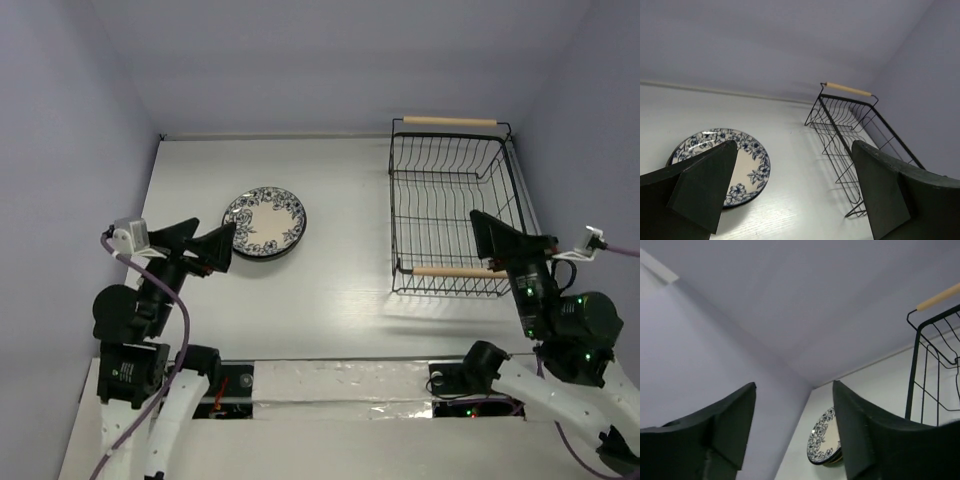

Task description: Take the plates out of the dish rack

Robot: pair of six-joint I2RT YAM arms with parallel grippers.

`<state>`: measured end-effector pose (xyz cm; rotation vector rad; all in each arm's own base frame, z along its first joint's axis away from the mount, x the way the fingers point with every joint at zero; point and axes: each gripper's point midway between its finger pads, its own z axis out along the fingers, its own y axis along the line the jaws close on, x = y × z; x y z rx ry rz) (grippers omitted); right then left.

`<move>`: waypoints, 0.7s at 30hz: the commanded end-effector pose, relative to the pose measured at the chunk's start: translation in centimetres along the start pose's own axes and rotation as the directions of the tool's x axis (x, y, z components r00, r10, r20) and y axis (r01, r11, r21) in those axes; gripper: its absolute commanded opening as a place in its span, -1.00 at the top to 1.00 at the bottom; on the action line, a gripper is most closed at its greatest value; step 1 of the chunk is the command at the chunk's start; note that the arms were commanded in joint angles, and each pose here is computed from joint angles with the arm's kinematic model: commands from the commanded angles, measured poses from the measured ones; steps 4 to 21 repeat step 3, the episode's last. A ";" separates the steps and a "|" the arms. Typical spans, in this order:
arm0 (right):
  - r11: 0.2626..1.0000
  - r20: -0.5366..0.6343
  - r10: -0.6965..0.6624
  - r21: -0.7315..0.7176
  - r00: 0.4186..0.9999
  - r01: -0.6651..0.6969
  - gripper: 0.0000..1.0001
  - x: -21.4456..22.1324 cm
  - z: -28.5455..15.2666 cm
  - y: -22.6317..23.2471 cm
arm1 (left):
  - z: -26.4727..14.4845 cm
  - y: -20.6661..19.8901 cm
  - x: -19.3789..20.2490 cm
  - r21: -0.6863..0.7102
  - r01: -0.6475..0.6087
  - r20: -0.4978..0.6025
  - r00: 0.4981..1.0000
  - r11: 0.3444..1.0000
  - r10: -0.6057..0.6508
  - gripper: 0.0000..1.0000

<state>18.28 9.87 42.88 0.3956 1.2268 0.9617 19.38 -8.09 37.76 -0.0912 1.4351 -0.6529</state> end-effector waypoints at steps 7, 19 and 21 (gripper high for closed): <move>0.995 0.026 -0.034 0.097 0.999 0.032 -0.57 1.2 -0.5 -3.4 | -0.3 -1.7 -2.0 0.065 0.014 0.065 0.998 0.998 -0.018 -0.98; 0.995 0.026 -0.034 0.097 0.999 0.032 -0.57 1.2 -0.5 -3.4 | -0.3 -1.7 -2.0 0.065 0.014 0.065 0.998 0.998 -0.018 -0.98; 0.995 0.026 -0.034 0.097 0.999 0.032 -0.57 1.2 -0.5 -3.4 | -0.3 -1.7 -2.0 0.065 0.014 0.065 0.998 0.998 -0.018 -0.98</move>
